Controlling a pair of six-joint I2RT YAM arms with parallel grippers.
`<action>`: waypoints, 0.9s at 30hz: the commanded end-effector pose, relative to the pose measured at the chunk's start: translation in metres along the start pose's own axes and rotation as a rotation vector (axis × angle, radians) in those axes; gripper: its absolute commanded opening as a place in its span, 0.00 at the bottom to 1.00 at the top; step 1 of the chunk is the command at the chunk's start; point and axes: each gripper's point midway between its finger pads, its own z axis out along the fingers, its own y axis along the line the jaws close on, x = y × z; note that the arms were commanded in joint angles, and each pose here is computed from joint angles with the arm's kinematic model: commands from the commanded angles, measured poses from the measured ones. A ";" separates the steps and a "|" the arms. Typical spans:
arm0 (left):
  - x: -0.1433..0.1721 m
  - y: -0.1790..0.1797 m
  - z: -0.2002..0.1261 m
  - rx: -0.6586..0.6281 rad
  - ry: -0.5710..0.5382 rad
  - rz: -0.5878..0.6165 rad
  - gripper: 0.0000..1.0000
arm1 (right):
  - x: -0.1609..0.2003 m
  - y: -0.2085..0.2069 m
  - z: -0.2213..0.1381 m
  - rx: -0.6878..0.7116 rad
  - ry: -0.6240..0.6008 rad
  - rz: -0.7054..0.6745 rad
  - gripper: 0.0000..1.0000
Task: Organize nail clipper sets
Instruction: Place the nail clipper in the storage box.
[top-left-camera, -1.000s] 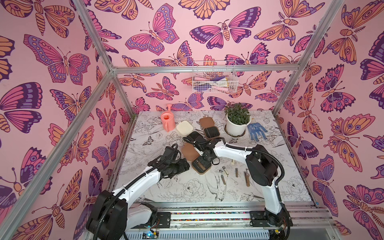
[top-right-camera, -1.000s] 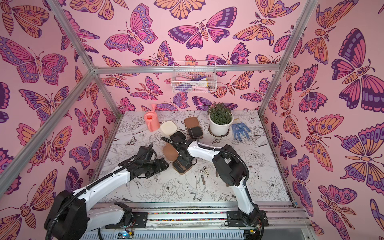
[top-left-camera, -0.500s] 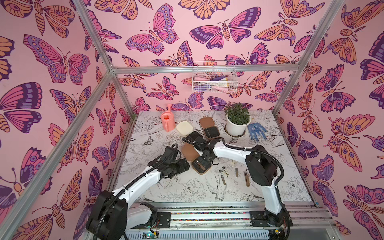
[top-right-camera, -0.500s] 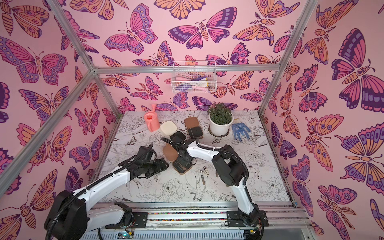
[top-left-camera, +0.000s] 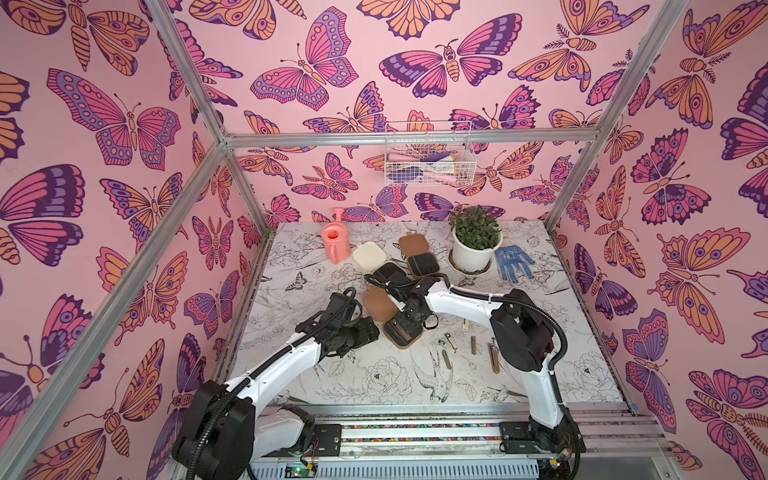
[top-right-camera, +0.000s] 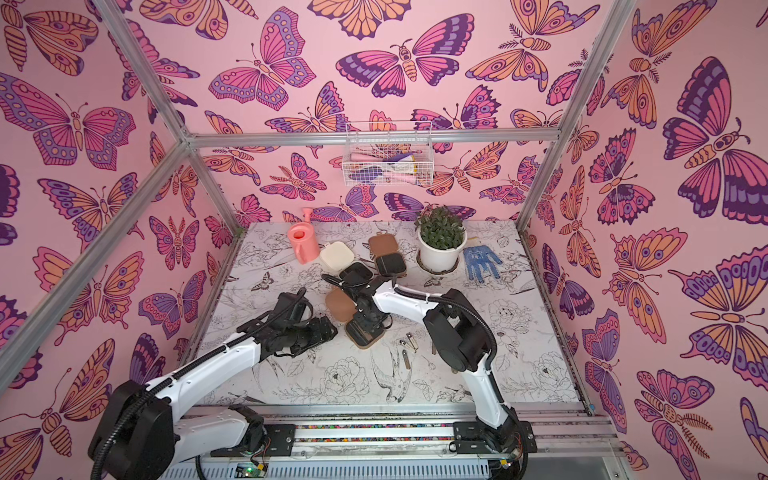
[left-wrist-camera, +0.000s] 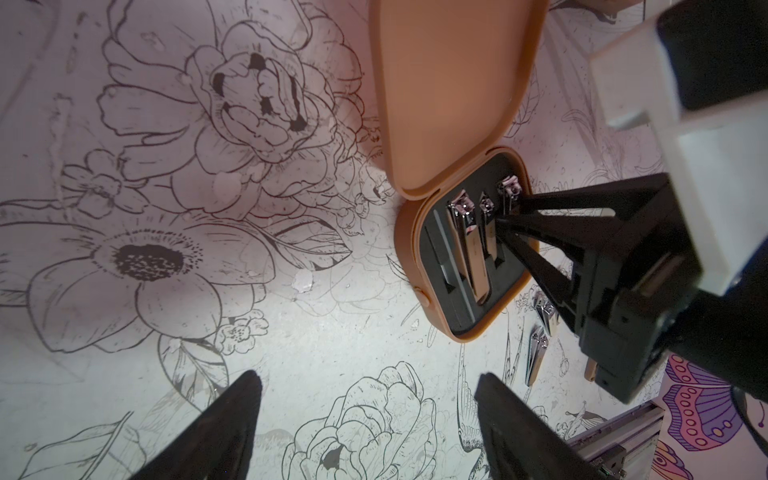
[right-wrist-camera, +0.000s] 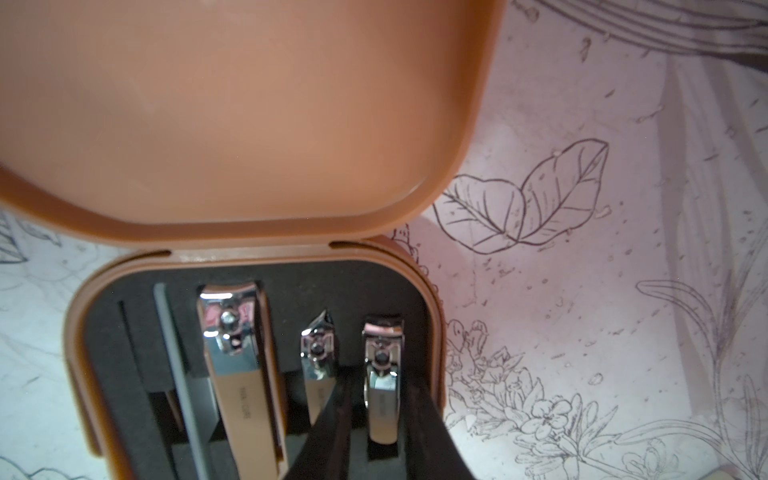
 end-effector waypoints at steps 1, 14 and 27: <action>0.004 0.005 0.002 -0.024 0.011 0.001 0.83 | 0.014 0.002 0.005 -0.008 0.069 -0.005 0.26; 0.006 0.007 0.001 -0.024 0.010 -0.001 0.83 | -0.008 0.011 -0.019 -0.069 -0.001 0.013 0.26; 0.006 0.008 -0.001 -0.024 0.002 -0.003 0.83 | -0.025 0.004 -0.025 -0.059 -0.037 0.037 0.15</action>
